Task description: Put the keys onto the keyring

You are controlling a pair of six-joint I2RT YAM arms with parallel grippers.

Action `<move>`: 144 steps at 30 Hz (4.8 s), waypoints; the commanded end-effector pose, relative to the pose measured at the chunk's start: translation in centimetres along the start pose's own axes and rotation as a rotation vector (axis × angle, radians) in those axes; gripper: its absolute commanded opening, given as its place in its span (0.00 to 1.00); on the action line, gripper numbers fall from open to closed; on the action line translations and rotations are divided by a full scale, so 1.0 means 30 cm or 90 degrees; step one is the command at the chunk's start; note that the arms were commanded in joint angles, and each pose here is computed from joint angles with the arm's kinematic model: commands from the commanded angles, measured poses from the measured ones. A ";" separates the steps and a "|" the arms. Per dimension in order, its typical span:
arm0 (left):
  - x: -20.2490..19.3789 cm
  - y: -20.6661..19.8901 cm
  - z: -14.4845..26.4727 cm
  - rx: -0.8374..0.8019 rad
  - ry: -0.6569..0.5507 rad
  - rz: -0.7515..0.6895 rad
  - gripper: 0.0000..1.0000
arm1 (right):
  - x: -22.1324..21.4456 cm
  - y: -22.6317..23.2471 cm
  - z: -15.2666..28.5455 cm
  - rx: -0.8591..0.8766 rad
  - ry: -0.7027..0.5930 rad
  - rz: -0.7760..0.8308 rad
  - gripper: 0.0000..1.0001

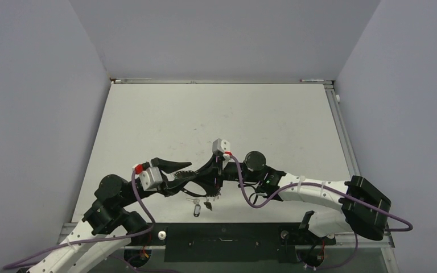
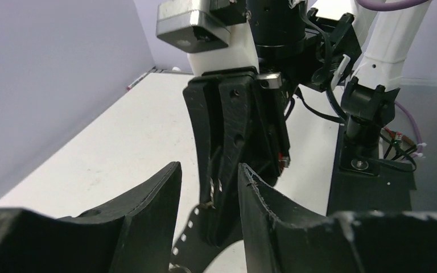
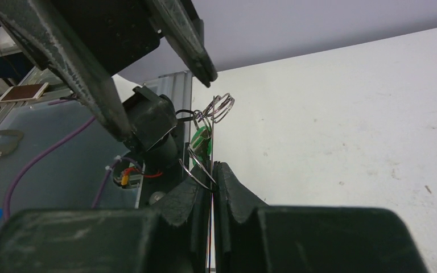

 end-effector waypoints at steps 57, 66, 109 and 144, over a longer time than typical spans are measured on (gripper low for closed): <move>-0.045 0.006 -0.012 -0.054 0.017 -0.102 0.13 | 0.259 0.082 -0.011 -0.016 -0.118 0.023 0.05; -0.051 0.011 -0.015 -0.049 0.024 -0.098 0.01 | 0.275 0.102 -0.014 0.001 -0.132 0.019 0.05; 0.005 0.024 -0.019 0.025 0.110 -0.025 0.00 | 0.149 0.047 0.120 -0.042 0.137 0.304 0.50; -0.009 0.019 -0.022 0.012 0.115 -0.019 0.00 | 0.167 0.032 0.003 0.005 0.094 0.328 0.32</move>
Point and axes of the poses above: each gripper's point midway between its finger pads, its own z axis back along the fingers, its own y axis along the line the jaws close on, x = y × z, the point moved 7 cm from there along z, back along the fingers, and after that the axes turned 15 degrees about z, right-handed, at the moved point
